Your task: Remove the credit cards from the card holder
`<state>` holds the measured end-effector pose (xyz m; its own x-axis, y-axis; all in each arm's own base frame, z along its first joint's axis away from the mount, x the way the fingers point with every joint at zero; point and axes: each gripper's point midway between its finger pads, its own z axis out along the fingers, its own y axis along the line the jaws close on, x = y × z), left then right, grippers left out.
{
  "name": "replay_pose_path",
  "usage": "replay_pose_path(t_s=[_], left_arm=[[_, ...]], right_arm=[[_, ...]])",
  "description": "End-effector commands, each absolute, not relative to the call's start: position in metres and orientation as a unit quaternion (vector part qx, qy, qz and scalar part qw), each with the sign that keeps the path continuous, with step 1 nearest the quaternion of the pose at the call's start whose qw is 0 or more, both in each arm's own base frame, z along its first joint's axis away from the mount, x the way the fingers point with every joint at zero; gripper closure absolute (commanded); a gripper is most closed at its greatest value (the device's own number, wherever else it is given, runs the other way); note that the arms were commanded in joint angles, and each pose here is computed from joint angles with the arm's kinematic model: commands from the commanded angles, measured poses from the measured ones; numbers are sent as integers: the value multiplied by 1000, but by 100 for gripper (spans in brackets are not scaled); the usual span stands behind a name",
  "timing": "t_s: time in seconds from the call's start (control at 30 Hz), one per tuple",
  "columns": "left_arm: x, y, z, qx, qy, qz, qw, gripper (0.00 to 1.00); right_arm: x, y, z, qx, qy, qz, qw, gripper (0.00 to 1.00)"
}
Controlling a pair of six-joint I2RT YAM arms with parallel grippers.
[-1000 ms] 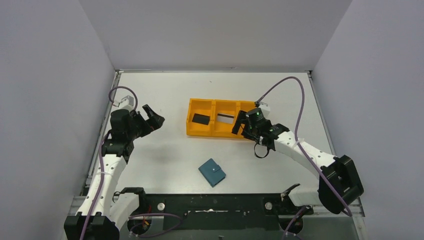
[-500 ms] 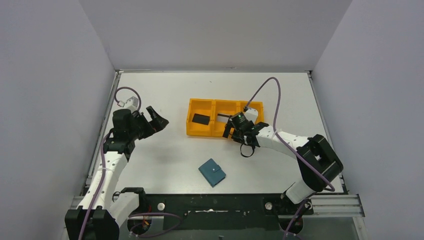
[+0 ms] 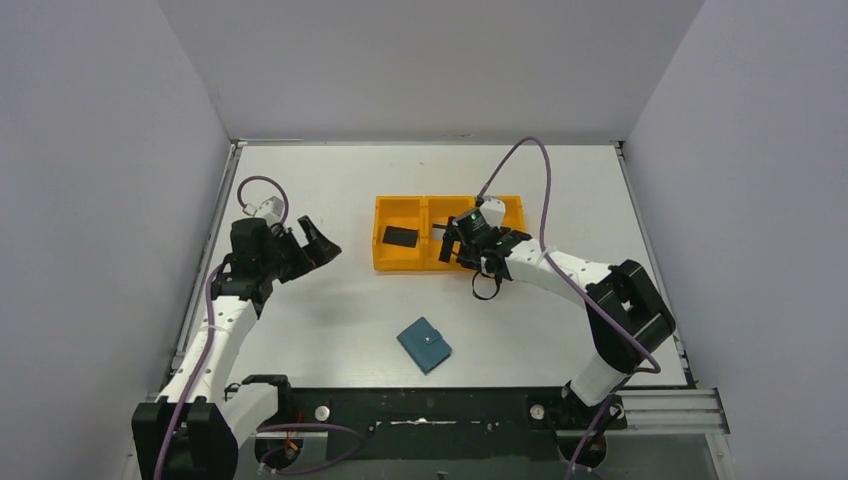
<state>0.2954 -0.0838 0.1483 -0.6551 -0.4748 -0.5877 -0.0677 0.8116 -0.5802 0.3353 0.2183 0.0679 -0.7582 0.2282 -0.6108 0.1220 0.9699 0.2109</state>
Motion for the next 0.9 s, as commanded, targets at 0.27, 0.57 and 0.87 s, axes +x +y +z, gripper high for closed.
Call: replay_pose_path(t_s=[0.27, 0.57, 0.87], left_arm=[[293, -73, 149, -201, 860, -250, 396, 3], [283, -85, 130, -211, 860, -284, 367, 6], [273, -98, 114, -183, 879, -304, 319, 15]], right_arm=[[244, 282, 92, -20, 912, 271, 307, 10], [197, 311, 63, -106, 924, 240, 279, 25], [181, 305, 42, -150, 937, 128, 287, 40]])
